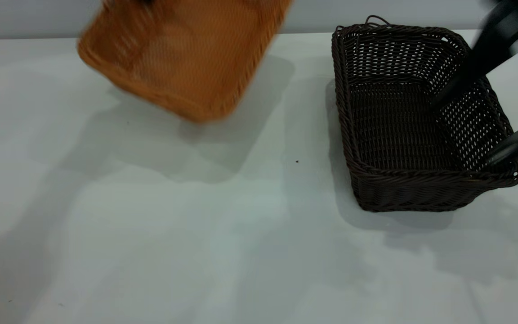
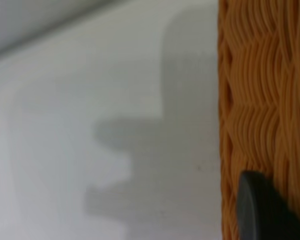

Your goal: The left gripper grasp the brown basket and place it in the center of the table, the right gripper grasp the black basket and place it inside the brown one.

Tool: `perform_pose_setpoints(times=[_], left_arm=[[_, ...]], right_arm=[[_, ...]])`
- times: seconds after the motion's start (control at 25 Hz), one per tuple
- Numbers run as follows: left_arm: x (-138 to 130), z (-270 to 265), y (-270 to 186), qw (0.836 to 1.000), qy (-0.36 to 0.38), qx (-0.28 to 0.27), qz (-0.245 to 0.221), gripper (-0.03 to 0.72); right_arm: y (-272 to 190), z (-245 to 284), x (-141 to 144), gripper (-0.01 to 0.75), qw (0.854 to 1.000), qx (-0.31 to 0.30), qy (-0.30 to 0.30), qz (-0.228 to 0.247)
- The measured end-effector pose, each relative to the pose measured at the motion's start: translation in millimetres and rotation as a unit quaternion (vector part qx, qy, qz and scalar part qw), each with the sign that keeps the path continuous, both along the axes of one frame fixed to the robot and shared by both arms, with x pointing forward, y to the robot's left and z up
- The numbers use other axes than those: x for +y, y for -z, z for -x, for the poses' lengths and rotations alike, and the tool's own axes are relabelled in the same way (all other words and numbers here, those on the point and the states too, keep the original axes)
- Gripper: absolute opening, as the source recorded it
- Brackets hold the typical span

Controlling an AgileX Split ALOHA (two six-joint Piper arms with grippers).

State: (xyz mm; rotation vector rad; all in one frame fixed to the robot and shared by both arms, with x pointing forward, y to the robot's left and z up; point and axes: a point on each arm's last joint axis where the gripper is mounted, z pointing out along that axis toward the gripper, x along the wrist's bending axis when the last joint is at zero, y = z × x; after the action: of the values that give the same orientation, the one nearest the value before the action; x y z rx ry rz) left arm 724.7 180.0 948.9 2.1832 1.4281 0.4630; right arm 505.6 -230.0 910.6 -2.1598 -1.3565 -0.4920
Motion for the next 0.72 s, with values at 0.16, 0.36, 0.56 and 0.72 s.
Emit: perform_pose_setpoints(times=[0.16, 0.36, 0.56, 0.72], left_arm=[[9, 0, -12, 1.000, 0.004, -0.015, -0.007, 0.079], [13, -1, -11, 1.000, 0.008, -0.011, -0.014, 0.079], [14, -1, -11, 1.000, 0.007, -0.012, -0.014, 0.079], [14, -1, -11, 1.000, 0.007, -0.012, -0.014, 0.079]], right_arm=[[38, -16, 8, 0.540, 0.999, 0.019, 0.002, -0.029], [44, -21, 5, 0.501, 1.000, 0.011, 0.025, -0.011], [48, -27, 0, 0.519, 0.996, 0.017, 0.085, 0.020], [50, -30, -5, 0.578, 0.990, 0.024, 0.133, 0.044]])
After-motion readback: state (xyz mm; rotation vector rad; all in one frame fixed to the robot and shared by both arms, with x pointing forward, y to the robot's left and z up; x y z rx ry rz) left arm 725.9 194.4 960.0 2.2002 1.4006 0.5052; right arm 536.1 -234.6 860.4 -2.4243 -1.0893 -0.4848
